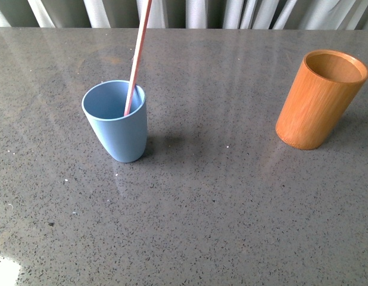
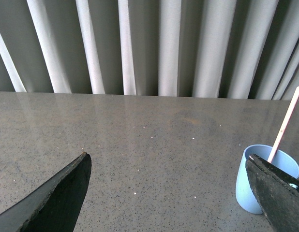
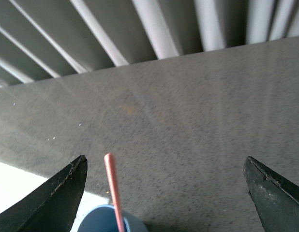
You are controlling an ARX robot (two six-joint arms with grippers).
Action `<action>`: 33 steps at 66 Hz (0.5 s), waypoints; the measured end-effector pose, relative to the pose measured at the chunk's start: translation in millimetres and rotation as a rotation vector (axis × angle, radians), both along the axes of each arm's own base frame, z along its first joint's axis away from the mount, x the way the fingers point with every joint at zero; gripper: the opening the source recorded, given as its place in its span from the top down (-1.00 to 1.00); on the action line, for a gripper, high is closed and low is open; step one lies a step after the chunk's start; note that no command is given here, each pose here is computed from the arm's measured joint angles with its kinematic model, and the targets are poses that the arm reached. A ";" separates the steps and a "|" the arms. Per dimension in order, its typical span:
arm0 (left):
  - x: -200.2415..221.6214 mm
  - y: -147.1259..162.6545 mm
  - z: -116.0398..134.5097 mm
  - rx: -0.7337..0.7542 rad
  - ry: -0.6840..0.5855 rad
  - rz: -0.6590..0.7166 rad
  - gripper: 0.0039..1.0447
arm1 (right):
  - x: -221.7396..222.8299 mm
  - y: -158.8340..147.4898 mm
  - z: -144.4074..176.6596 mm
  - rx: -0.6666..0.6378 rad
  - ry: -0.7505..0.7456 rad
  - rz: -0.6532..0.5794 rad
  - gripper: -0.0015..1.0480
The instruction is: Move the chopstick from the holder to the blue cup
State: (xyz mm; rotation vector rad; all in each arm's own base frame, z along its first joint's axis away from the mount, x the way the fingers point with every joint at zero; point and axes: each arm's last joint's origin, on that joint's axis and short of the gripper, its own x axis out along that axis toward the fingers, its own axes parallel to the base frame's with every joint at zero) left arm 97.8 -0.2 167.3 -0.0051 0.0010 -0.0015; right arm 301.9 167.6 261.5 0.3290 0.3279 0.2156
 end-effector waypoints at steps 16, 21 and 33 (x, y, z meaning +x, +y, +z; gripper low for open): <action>0.0 0.0 0.0 0.000 0.000 0.000 -0.83 | -39.1 -63.0 10.2 -0.057 -0.140 -0.150 -0.80; 0.0 0.0 0.0 0.000 0.000 0.000 -0.83 | -56.0 -83.1 3.5 -0.154 -0.279 -0.209 -0.54; 0.0 0.0 0.0 0.000 0.000 0.000 -0.83 | -90.9 -117.0 -28.8 -0.289 -0.326 -0.214 0.09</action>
